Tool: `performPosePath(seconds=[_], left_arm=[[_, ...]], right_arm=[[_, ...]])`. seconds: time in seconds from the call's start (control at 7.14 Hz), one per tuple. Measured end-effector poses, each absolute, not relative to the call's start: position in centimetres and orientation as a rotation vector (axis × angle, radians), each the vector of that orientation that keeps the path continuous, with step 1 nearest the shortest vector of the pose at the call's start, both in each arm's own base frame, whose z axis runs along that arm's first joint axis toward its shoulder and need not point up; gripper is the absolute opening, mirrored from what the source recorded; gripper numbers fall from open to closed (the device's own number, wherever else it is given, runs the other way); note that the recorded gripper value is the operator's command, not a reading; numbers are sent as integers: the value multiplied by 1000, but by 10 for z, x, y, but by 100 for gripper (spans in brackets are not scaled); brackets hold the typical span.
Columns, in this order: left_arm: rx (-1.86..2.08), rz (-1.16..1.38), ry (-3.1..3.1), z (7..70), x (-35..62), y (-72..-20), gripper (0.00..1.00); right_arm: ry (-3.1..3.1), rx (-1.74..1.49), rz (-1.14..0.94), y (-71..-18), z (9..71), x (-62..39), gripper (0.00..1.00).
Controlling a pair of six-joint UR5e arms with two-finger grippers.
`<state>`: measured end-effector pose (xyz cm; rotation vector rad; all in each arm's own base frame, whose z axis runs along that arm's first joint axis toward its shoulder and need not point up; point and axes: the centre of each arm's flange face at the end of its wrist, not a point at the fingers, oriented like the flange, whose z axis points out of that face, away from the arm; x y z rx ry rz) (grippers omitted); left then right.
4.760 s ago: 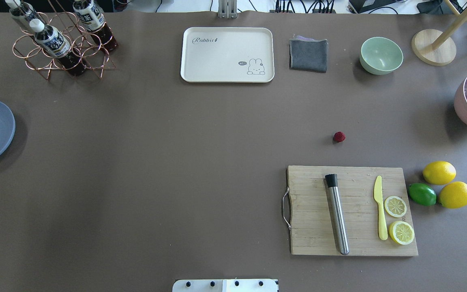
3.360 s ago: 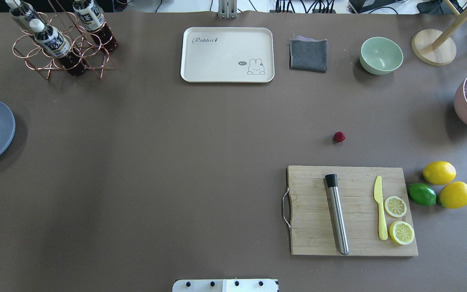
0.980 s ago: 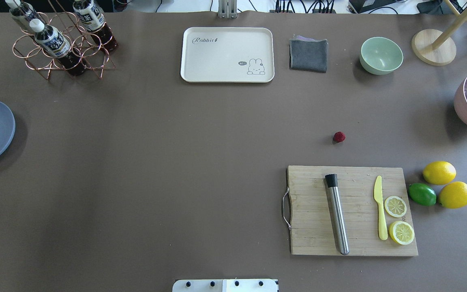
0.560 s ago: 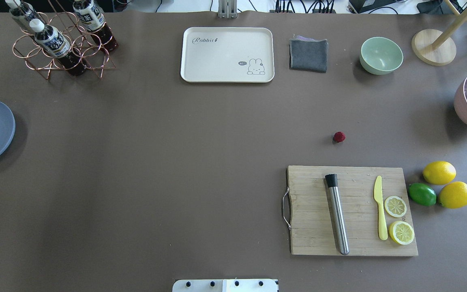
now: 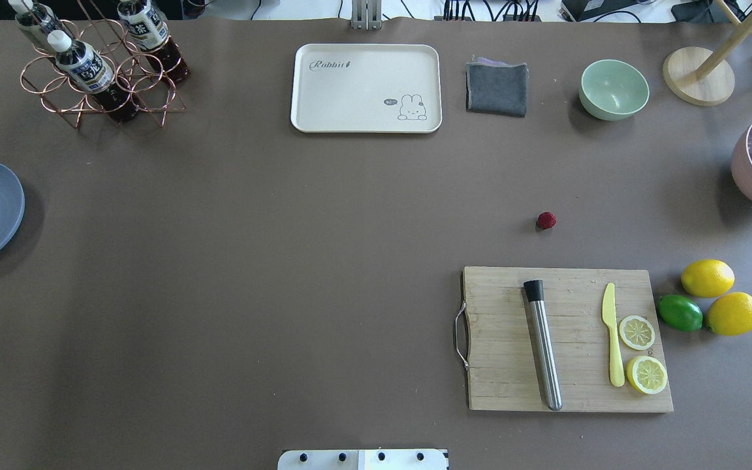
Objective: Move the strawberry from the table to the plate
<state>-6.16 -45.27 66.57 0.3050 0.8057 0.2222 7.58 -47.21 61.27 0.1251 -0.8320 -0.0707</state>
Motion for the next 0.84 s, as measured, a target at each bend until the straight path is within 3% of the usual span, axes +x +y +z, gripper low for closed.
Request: performPosePath(seconds=[0.42, 0.84], left_arm=[[322, 224, 802, 730, -62, -447, 98], [286, 180, 808, 755, -62, -466, 98]], right_arm=[[-851, 119, -94, -517, 565, 23, 100], [-878, 117, -76, -547, 502, -33, 100]])
